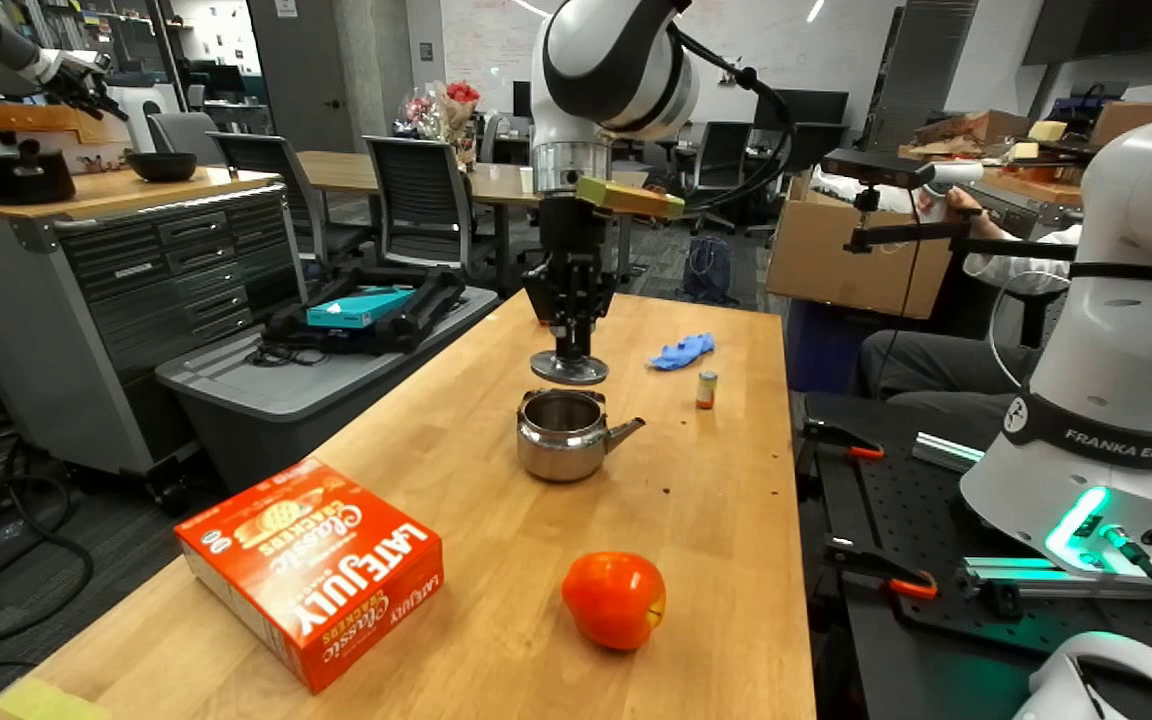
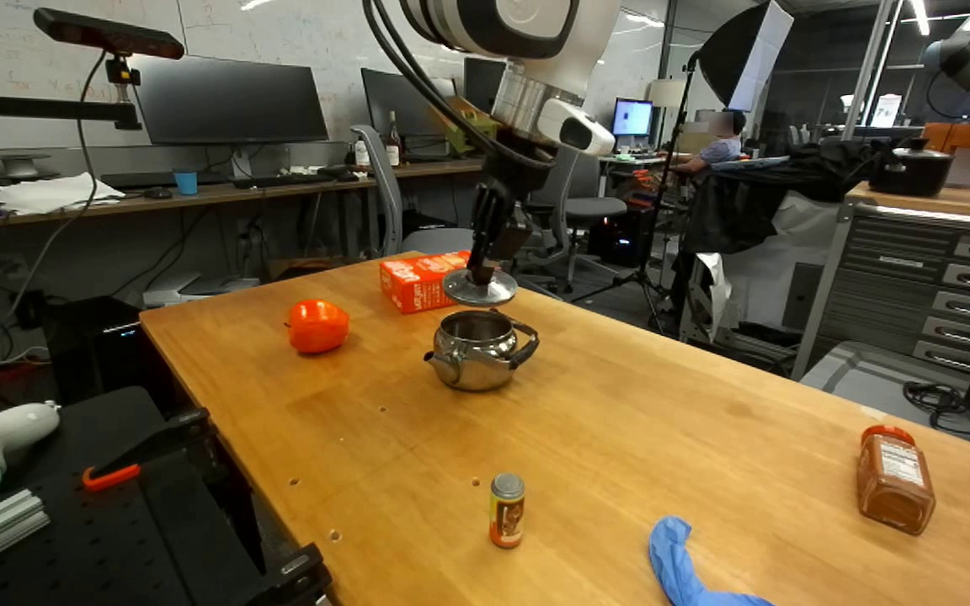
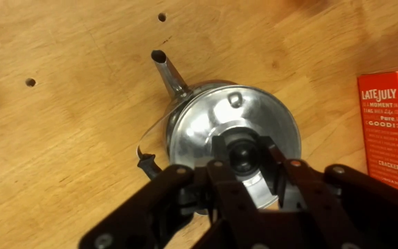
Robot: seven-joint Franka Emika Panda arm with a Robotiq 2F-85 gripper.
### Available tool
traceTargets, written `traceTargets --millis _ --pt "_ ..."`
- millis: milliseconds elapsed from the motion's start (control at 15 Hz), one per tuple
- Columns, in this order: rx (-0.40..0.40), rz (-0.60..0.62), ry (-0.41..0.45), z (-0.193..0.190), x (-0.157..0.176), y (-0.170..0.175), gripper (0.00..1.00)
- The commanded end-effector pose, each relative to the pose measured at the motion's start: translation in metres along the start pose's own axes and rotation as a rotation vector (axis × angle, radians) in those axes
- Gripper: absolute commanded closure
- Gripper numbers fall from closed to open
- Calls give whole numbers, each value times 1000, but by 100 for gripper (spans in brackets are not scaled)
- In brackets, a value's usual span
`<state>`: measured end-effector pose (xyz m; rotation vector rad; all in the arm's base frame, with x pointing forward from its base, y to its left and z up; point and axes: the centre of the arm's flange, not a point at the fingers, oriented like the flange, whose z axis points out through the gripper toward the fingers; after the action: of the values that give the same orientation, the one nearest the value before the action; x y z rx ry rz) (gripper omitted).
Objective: Put the lid on top of the kettle.
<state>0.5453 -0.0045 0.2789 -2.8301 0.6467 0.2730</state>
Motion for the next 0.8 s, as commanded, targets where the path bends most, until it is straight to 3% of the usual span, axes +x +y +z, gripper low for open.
traceTargets --millis 0,733 --pt "19 22 -57 0 8 -13 87" --pt "42 95 -82 22 32 -16 86"
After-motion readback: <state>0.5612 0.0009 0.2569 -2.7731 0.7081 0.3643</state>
